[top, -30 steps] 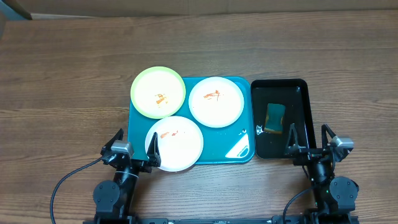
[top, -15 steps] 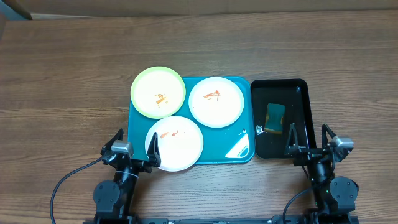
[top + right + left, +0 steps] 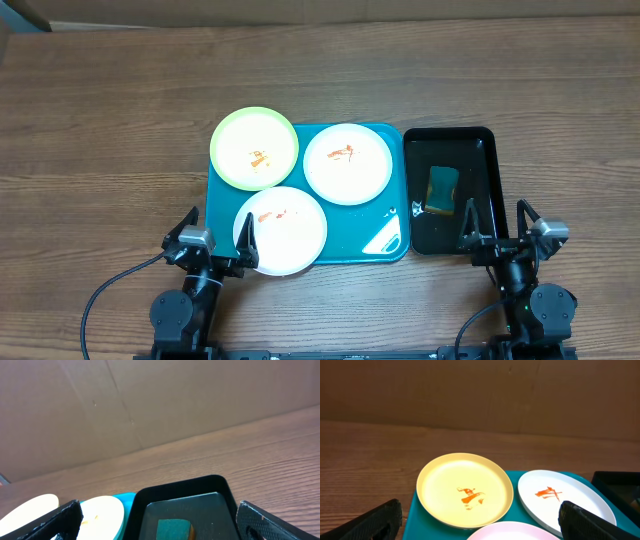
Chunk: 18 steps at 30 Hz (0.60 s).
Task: Clean dirty plates on tray and stack at the side
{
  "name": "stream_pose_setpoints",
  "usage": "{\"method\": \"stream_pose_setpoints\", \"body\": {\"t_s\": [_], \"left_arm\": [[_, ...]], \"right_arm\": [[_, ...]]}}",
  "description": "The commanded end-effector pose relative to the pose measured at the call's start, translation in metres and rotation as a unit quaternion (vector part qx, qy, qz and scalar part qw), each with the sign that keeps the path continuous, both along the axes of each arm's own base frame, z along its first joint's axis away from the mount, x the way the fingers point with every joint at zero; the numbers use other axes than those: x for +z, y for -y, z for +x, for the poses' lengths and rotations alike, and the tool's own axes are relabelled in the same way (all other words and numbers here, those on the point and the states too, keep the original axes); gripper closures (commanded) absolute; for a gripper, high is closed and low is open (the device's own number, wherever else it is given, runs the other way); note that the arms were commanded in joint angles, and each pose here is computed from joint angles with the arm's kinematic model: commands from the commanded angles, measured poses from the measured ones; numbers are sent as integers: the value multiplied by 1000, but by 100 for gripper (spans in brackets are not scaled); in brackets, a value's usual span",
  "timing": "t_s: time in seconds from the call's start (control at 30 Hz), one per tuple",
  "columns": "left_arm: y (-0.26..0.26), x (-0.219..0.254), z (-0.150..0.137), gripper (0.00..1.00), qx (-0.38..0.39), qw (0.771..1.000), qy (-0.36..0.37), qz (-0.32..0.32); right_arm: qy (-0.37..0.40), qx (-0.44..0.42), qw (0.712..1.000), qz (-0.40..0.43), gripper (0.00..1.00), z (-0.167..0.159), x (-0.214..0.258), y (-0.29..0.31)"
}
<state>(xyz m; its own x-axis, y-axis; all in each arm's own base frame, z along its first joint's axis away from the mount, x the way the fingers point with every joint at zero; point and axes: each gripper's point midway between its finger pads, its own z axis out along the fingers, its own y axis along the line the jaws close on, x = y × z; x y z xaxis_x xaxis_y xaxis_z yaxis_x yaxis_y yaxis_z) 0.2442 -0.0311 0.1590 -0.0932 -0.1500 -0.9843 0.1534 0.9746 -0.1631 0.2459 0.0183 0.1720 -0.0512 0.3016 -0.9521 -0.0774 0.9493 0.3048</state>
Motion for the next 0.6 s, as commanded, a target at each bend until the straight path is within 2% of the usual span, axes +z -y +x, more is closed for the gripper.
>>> {"method": "stream_pose_setpoints", "body": {"t_s": [0.0,0.57], "left_arm": [[0,-1,0,0,2,1000,0,-4],[-2,-2,0,0,7,1000,-2,-4]], "right_arm": [[2,2,1000,-1,0,0,-2,-1],[1,2,1000,-1,0,0,-2,-1]]}}
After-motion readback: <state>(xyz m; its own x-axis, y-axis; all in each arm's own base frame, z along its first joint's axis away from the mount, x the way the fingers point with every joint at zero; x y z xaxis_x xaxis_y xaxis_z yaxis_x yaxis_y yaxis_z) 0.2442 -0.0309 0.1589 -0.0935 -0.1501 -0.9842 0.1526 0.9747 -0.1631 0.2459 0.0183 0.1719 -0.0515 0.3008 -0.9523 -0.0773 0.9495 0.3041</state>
